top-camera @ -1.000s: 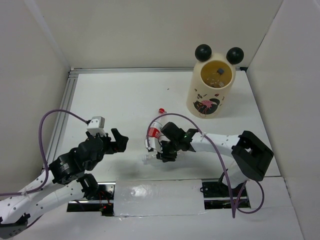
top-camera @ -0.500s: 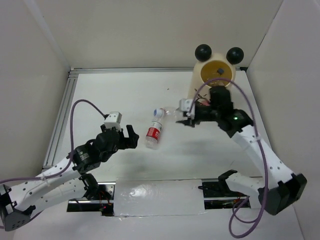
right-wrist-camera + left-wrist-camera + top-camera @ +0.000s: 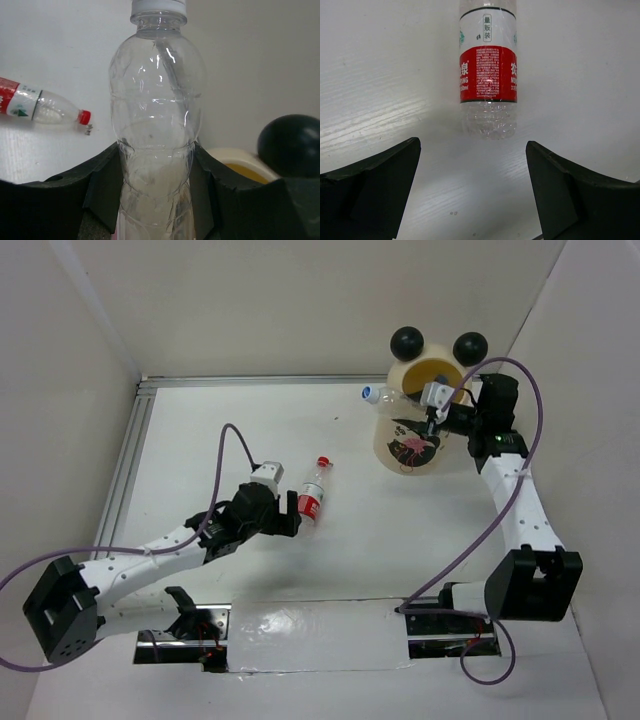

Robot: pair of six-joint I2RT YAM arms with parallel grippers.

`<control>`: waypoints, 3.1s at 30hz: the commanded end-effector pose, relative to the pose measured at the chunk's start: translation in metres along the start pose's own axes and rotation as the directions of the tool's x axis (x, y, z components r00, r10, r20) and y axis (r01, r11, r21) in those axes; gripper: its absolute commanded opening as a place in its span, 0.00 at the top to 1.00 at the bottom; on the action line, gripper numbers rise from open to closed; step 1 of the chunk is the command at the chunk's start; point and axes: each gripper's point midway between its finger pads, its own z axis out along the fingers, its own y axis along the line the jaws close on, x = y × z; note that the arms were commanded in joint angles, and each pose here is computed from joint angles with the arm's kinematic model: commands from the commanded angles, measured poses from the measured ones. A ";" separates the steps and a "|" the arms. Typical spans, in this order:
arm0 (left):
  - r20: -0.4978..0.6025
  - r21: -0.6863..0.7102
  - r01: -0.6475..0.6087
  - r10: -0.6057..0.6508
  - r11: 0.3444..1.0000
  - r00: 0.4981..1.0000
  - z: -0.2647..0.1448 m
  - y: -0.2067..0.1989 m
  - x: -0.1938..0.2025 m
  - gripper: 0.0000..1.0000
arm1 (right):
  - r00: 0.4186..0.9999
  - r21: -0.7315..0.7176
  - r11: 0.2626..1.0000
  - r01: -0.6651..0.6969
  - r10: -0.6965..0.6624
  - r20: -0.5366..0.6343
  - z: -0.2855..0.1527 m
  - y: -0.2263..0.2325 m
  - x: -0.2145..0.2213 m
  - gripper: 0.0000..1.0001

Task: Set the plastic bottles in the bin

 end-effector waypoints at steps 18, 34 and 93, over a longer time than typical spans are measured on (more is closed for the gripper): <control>0.045 0.068 -0.044 0.041 0.997 0.998 0.017 -0.031 -0.026 0.01 | 0.991 -0.064 0.994 0.087 -0.079 0.110 -0.020 -0.077 0.014 0.63; 0.074 0.016 -0.122 0.120 0.992 0.990 0.054 -0.048 -0.054 0.01 | 0.988 -0.093 0.992 0.084 -0.071 0.140 -0.030 -0.057 -0.013 0.00; 0.875 0.483 -0.220 -0.455 0.848 0.167 -0.028 -0.296 -0.441 0.68 | 0.712 0.264 0.764 -0.589 0.645 -0.278 -0.147 0.083 0.071 0.63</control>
